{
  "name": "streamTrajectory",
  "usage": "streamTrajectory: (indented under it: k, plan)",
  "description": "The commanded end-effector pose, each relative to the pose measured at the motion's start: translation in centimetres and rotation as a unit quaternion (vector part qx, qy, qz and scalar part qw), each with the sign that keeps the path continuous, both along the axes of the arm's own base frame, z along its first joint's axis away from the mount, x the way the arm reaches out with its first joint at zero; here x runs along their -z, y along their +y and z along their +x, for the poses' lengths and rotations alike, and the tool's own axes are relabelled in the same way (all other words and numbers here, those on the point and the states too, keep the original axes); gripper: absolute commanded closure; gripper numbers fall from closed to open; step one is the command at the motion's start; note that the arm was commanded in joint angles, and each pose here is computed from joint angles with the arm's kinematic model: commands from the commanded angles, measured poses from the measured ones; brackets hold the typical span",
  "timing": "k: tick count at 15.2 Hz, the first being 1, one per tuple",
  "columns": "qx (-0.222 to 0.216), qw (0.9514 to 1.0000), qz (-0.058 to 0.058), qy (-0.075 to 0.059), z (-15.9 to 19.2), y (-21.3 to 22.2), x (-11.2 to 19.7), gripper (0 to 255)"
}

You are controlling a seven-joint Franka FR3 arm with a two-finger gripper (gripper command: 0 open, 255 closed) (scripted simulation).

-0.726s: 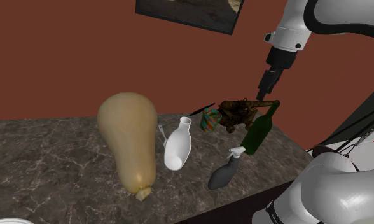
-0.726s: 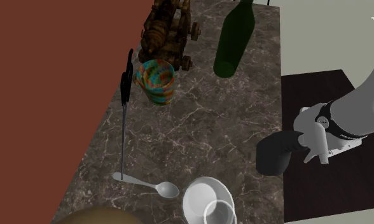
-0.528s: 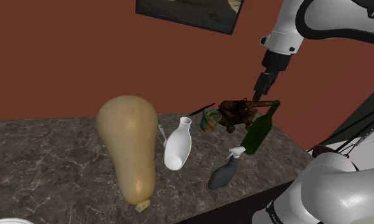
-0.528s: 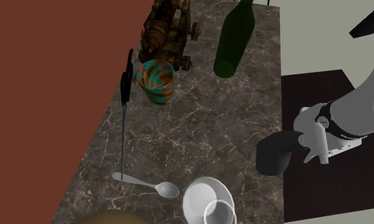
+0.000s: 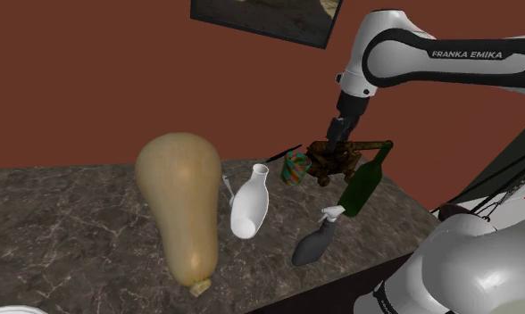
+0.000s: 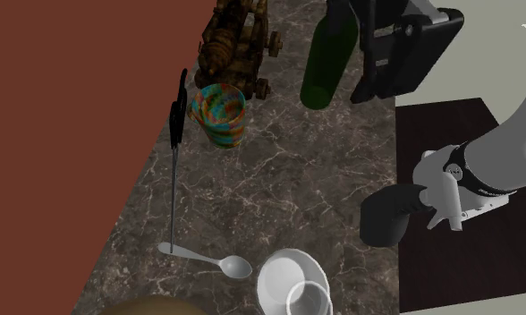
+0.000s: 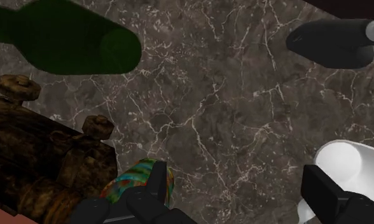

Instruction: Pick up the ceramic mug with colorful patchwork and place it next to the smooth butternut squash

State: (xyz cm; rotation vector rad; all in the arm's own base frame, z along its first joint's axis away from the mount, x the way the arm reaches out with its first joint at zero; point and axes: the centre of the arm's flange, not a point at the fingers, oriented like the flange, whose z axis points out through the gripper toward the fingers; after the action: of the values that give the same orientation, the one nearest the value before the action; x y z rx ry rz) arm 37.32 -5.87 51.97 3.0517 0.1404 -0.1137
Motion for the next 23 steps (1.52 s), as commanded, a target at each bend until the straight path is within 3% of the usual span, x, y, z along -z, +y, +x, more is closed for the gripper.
streamTrajectory:
  k: [1, 19, 23]
  plan:
    - [0.002, 1.0, -0.002, -0.002, 2.0, -0.4, 1.8, 0]
    - [0.025, 0.9994, -0.022, -0.007, 17.5, -6.4, 18.5, 0]
    - [0.025, 0.9994, -0.022, -0.007, 17.7, -6.8, 20.4, 0]
